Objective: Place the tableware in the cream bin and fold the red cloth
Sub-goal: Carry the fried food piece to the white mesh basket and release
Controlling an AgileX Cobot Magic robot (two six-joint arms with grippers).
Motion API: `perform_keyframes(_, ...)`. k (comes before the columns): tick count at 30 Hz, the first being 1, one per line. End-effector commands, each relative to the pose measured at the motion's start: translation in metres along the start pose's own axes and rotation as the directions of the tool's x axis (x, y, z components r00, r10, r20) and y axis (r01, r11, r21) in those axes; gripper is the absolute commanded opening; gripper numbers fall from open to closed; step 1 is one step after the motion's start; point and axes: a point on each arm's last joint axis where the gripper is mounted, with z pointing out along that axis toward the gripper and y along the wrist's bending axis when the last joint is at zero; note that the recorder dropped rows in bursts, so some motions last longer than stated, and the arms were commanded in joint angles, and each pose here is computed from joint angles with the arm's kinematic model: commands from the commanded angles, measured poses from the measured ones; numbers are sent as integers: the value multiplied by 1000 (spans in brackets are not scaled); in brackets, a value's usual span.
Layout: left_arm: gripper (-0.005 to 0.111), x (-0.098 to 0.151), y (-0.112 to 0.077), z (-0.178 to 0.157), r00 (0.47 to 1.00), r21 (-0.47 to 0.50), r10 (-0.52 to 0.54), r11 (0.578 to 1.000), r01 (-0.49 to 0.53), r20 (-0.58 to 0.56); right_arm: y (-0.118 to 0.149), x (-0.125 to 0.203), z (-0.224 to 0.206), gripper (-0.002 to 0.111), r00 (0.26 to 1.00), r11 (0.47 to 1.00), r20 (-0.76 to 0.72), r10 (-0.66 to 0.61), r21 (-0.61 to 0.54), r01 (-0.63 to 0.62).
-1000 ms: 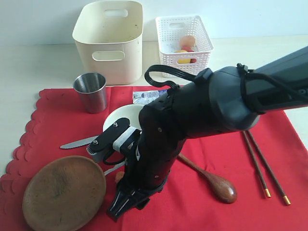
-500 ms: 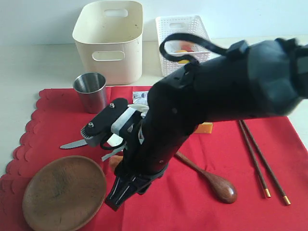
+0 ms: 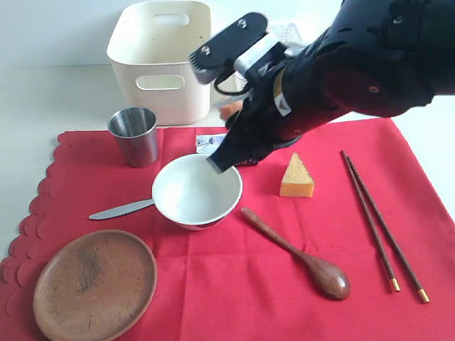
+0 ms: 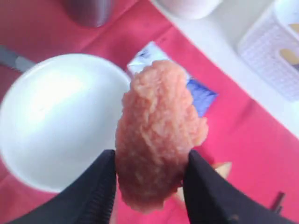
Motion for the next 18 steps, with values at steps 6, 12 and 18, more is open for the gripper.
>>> perform_keyframes(6, 3, -2, 0, -1, 1000, 4, 0, 1000, 0, 15, -95, -7, 4, 0, 950, 967, 237, 203, 103, -233)
perform_keyframes(12, 3, -2, 0, -1, 1000, 4, 0, 1000, 0, 15, -131, -15, 15, 0, 915, 943, 310, 259, 123, -308)
perform_keyframes(18, 3, -2, 0, -1, 1000, 4, 0, 1000, 0, 15, -166, -31, 54, 0, 916, 917, 260, 304, 180, -355)
